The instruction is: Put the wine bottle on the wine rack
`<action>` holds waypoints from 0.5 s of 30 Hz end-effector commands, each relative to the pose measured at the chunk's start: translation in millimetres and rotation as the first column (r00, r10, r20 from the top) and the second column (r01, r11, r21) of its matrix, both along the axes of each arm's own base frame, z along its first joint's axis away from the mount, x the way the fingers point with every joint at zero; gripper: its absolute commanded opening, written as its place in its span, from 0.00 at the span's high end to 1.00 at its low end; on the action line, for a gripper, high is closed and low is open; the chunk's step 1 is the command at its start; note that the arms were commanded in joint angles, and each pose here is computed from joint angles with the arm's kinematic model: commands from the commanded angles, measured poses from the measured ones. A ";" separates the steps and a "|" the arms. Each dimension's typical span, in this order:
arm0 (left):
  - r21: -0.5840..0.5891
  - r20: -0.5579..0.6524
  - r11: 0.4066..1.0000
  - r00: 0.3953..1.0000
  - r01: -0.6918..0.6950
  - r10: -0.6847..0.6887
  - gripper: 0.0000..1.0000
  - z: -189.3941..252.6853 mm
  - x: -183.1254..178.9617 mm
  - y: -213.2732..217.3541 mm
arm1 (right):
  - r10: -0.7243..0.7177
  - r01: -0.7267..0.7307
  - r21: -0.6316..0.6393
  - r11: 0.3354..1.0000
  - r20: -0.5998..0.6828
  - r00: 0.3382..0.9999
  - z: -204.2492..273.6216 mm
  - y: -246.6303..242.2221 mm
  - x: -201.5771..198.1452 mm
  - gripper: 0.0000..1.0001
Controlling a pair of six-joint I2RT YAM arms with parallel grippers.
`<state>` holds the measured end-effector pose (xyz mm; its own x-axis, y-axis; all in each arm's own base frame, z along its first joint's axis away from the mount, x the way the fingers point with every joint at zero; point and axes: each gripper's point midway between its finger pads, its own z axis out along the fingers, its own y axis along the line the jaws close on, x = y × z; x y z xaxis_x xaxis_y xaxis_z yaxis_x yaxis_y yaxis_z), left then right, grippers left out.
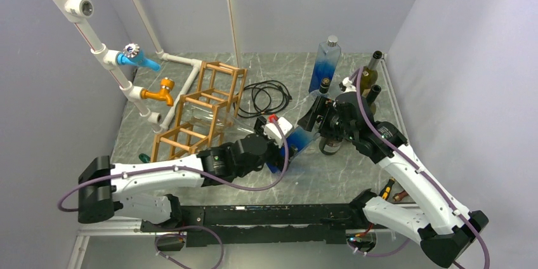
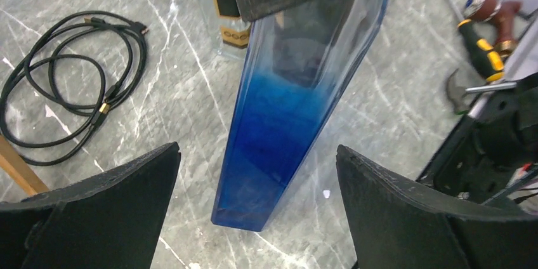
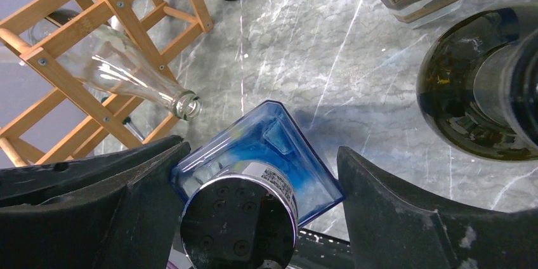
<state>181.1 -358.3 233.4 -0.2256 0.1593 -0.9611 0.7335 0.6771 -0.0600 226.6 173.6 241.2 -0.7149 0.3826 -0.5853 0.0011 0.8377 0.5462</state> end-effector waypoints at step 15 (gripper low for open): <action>0.016 0.144 0.999 0.989 0.034 -0.036 0.01 11.5 17.1 -34.9 | 0.031 -0.065 0.243 0.968 0.141 0.989 71.5 26.2 0.4 1.00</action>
